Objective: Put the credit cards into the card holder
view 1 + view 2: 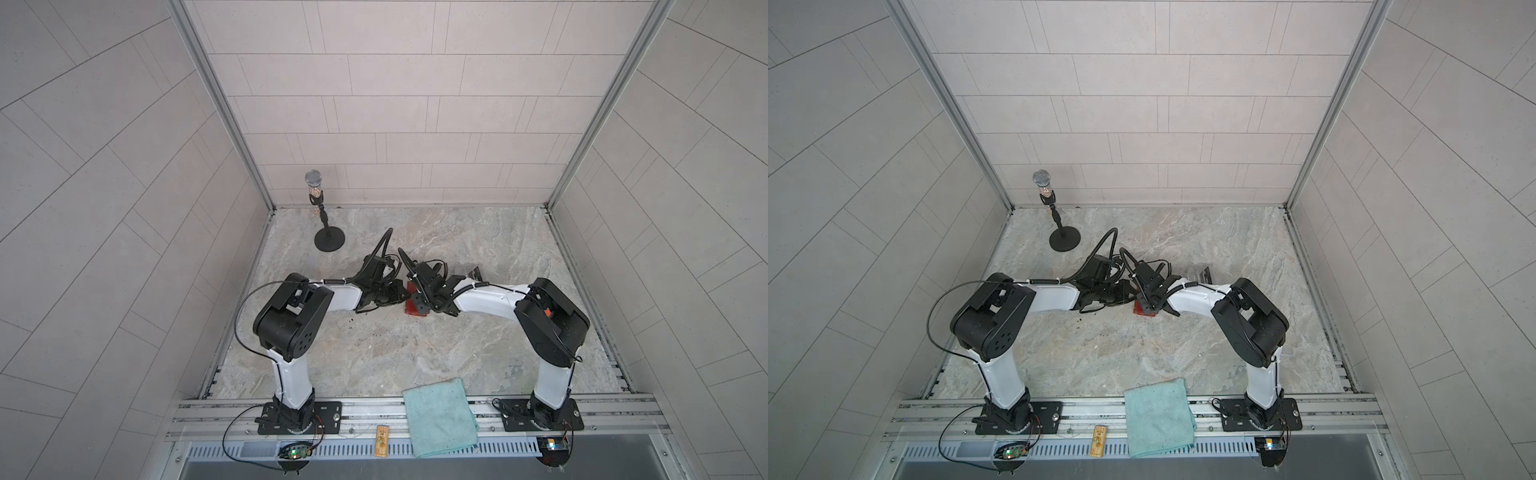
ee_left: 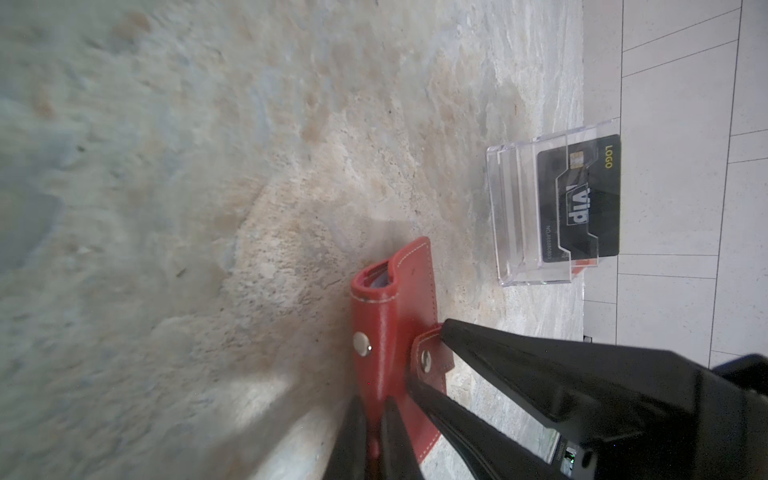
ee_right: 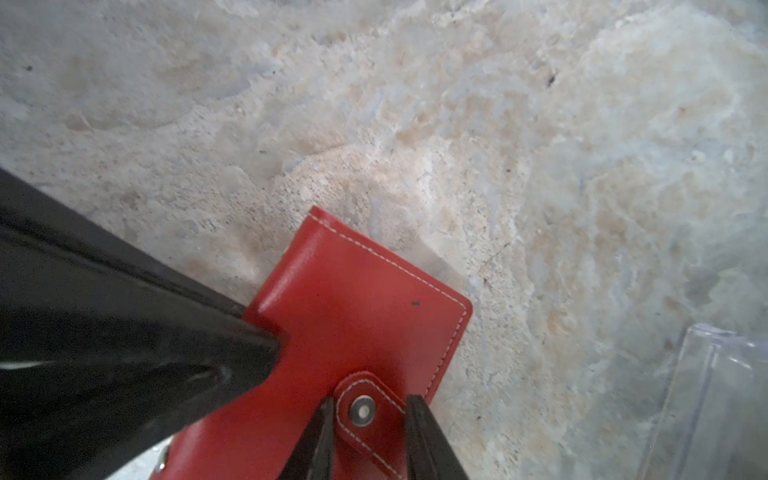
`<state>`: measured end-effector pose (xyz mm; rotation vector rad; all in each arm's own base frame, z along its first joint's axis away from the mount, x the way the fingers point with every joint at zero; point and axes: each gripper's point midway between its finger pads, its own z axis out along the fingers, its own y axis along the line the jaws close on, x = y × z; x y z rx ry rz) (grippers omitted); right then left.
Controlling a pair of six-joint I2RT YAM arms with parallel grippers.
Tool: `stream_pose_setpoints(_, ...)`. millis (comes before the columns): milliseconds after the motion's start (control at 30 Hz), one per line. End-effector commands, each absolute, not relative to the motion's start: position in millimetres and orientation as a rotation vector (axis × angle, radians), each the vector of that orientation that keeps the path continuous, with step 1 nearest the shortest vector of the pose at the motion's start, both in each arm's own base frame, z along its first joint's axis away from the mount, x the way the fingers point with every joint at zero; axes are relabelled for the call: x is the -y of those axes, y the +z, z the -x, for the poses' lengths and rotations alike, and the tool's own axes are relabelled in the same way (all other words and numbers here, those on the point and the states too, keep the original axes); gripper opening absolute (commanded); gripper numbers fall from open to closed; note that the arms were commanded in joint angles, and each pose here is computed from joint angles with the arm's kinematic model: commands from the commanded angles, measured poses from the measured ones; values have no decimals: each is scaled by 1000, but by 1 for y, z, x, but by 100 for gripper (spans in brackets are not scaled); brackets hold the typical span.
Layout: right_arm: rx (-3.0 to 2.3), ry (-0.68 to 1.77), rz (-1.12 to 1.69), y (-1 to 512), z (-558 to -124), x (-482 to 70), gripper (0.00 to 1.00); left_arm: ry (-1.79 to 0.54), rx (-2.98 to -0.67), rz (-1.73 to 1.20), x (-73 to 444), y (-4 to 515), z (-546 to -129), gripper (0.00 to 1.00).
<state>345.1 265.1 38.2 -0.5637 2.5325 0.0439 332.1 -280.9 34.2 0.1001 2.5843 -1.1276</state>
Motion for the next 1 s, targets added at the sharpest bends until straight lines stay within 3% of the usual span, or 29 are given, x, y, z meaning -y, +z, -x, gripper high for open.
stream_pose_setpoints(0, -2568, -132, 546, 24, -345, -238, 25, -1120, -2623, -131, 283, 30, -325, 9)
stream_pose_setpoints(133, -2561, -148, 530, 27, -346, -235, 15, -1075, -2634, -119, 278, 28, -326, 8)
stream_pose_setpoints(433, -2505, -86, 416, 52, -348, -227, 4, -960, -2656, -109, 266, 25, -327, 8)
stream_pose_setpoints(733, -2500, 15, 335, 64, -349, -220, 1, -937, -2672, -99, 262, 22, -326, 9)
stream_pose_setpoints(967, -2461, 155, 303, 83, -347, -226, 0, -1027, -2614, -145, 272, 36, -326, 26)
